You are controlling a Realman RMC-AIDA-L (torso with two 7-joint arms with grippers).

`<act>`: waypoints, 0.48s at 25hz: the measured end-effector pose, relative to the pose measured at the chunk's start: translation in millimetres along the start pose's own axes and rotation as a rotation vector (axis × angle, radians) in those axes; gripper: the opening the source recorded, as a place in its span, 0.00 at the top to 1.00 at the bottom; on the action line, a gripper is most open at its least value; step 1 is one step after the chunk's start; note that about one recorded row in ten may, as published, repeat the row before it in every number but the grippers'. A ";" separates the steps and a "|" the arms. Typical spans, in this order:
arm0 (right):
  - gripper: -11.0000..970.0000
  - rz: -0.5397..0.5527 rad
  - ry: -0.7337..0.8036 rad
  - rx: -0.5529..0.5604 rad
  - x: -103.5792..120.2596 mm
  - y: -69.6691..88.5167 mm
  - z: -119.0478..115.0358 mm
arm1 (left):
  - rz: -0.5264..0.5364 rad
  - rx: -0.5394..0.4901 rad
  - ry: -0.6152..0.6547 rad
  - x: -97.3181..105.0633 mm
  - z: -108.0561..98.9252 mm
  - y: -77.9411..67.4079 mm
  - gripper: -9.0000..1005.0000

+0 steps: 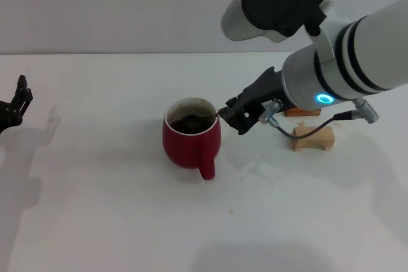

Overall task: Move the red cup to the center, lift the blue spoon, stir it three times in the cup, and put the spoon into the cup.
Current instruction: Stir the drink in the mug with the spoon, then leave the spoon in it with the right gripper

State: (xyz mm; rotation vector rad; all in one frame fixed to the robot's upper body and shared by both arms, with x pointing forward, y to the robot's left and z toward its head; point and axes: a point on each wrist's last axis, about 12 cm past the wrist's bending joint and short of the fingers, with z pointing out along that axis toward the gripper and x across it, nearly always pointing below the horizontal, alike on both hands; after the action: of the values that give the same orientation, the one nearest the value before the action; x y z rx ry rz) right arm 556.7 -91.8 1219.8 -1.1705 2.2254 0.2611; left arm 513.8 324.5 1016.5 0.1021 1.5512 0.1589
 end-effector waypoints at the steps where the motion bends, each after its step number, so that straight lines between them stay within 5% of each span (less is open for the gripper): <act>1: 0.85 0.000 0.000 0.000 0.0 0.0 0.0 | 0.000 0.000 0.000 0.0 0.0 0.1 0.16; 12: 0.85 -0.001 0.012 -0.035 -3.0 2.6 14.3 | 0.001 -0.004 -0.001 -0.2 0.3 1.6 0.16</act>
State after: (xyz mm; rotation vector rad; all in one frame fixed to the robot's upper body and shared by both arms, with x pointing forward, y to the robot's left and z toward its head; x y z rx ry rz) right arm 561.9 -82.0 1210.0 -1.1946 2.2395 0.2945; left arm 514.1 326.0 1016.9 0.1004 1.5501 0.1627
